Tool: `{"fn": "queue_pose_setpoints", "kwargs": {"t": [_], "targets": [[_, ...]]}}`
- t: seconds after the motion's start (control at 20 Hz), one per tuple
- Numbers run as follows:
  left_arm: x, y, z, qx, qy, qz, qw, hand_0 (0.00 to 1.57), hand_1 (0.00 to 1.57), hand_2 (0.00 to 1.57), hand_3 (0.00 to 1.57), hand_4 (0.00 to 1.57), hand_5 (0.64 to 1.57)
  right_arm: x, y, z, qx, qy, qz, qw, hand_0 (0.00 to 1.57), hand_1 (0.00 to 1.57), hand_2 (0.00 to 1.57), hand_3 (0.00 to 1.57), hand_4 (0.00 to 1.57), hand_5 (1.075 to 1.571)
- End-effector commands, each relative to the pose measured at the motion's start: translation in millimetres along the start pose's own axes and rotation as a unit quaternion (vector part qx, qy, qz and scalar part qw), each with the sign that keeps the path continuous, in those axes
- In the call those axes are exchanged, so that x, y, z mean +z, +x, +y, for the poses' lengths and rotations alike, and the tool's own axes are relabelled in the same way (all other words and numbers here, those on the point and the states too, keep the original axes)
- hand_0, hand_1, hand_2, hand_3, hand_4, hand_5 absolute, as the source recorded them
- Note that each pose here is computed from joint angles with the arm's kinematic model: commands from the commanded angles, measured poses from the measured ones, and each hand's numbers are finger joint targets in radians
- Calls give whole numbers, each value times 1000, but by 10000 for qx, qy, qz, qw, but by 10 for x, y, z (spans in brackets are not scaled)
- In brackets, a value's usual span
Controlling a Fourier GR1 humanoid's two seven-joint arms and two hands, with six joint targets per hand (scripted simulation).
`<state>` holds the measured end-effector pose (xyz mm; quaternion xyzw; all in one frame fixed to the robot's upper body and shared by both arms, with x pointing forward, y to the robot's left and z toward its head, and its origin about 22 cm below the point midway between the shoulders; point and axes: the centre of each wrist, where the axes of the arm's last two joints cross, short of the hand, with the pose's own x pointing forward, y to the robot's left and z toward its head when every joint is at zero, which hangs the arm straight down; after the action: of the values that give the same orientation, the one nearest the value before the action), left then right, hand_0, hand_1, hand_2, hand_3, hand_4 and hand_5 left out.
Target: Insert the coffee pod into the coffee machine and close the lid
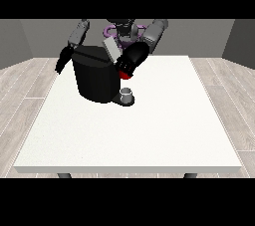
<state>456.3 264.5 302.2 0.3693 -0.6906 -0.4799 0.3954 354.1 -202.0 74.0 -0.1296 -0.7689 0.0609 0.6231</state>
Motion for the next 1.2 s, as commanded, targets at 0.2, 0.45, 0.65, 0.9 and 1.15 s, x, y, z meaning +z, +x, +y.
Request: {"fn": "queue_pose_setpoints", "kwargs": {"t": [0.2,0.45,0.65,0.9,1.15], "targets": [[18,-46,91,-227,194,174,9994,0,0,587,459,0,1571,-33,34,50,-123,4,19,9999,0,0,0,0,83,1571],[19,-47,-193,-195,41,153,9997,0,0,481,381,0,1571,55,-145,-19,-10,-10,283,9996,0,0,0,0,144,1571],[46,-88,-304,-35,-287,234,9993,0,0,299,199,0,1571,237,-377,35,-127,-8,420,9990,0,0,0,0,0,1571],[70,-58,-745,512,-726,414,9952,0,0,0,52,0,1571,349,-626,-190,-160,-45,867,9961,0,0,0,0,0,1571],[234,-123,-1196,1161,-976,326,9879,0,0,282,0,0,1571,683,-947,-200,-98,-61,1384,9903,0,0,0,0,0,1571]]}}
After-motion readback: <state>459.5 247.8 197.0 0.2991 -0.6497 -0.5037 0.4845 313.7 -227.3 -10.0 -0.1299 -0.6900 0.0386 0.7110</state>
